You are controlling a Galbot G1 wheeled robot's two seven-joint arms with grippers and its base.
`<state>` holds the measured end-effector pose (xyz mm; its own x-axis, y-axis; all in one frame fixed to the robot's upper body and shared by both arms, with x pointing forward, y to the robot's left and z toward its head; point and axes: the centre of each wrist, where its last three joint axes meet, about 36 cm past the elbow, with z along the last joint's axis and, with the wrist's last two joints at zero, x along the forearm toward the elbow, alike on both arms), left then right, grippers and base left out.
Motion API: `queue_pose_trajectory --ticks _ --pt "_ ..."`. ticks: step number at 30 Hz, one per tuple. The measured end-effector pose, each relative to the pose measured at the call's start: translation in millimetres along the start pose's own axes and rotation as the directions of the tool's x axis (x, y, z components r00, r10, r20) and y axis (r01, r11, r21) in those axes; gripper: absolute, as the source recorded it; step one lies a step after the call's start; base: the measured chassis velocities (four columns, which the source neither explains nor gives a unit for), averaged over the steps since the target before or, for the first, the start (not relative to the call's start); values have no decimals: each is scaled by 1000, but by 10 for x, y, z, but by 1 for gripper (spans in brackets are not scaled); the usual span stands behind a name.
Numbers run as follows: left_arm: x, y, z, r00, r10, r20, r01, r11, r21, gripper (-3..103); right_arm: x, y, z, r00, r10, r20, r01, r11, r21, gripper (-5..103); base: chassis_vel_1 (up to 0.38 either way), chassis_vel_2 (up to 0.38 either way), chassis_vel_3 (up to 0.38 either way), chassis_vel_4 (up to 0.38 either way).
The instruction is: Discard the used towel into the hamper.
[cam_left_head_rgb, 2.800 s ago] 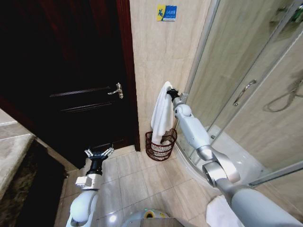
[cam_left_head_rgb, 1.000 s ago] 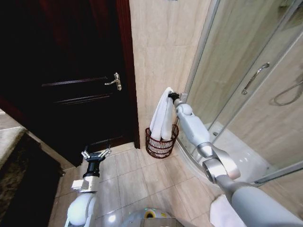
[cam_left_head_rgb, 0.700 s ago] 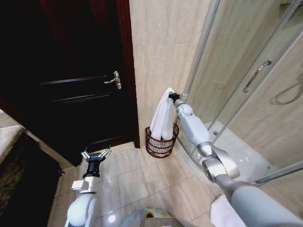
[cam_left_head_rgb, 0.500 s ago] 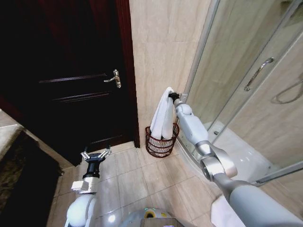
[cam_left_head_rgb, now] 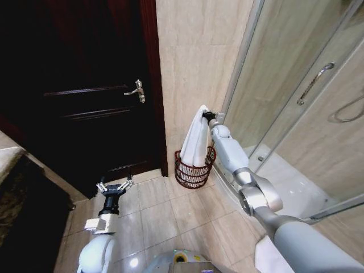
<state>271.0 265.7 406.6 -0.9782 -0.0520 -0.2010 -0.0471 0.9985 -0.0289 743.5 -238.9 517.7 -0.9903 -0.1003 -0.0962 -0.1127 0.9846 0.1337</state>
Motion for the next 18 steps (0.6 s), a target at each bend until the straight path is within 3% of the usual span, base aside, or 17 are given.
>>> queue_pose_trajectory --ticks 18 --pt "-7 -6 -8 1000 3 13 -3 1000 -1 100 -74 -21 93 1000 12 0 -12 1000 -2 3 0 0 0 0"
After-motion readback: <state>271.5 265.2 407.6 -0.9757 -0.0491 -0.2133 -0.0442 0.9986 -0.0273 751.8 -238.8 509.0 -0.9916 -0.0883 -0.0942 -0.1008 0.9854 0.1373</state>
